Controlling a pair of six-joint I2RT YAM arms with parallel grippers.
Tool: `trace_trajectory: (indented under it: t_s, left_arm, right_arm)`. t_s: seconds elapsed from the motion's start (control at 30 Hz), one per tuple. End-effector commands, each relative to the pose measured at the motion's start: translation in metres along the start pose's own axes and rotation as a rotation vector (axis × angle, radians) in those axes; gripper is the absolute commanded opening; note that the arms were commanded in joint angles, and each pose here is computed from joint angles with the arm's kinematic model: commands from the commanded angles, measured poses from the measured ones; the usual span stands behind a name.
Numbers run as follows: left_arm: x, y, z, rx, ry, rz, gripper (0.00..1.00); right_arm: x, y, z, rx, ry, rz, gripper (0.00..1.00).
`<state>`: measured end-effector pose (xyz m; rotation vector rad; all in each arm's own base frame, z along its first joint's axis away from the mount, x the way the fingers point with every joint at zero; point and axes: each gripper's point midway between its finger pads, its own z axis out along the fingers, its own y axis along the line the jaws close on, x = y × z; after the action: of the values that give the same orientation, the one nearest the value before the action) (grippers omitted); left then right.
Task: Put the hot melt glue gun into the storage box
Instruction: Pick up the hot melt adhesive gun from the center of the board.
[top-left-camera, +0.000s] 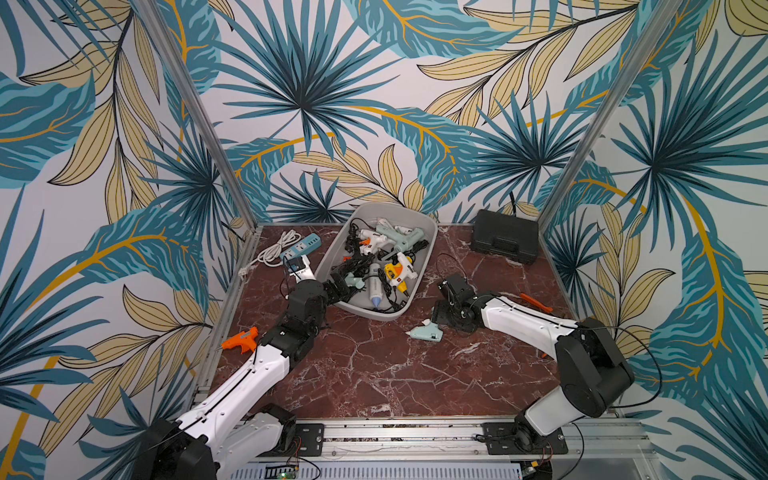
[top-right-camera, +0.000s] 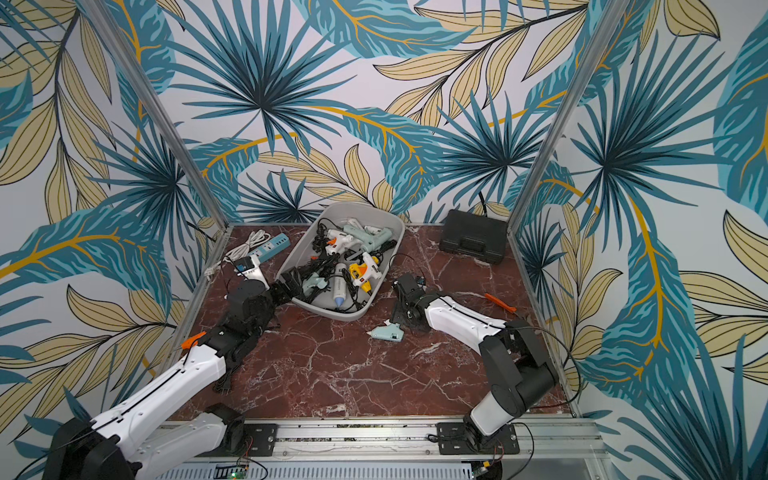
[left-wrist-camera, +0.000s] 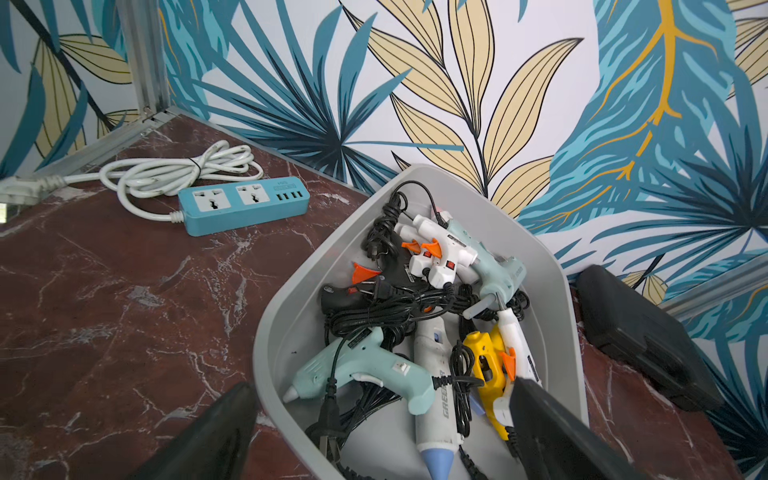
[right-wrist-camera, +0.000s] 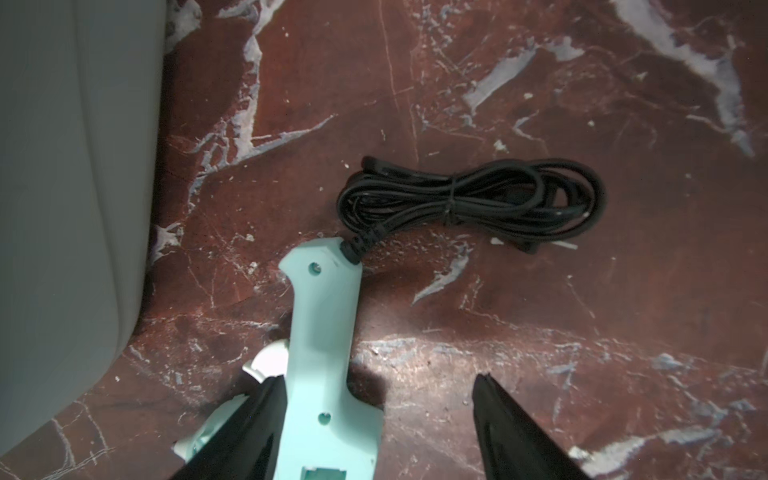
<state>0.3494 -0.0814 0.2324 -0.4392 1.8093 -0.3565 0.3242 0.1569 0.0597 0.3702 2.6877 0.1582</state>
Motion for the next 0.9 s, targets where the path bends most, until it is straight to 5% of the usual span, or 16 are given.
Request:
trace_trajectory:
  t_s: [0.0,0.57,0.87]
  left_arm:
    - [-0.014,0.005,-0.005,-0.007,-0.073,-0.054,1.00]
    - [-0.002,0.004,0.004,0.003,-0.023,-0.047,1.00]
    - [0.003,0.003,0.007,0.001,0.004,-0.037,1.00]
  right_arm:
    - [-0.003,0.009,0.003,-0.001,-0.005,-0.002,0.75]
    - [-0.008,0.018,0.041,0.049,0.016,-0.044,0.62]
    - [-0.003,0.012,0.048,0.063,0.015,-0.036,0.22]
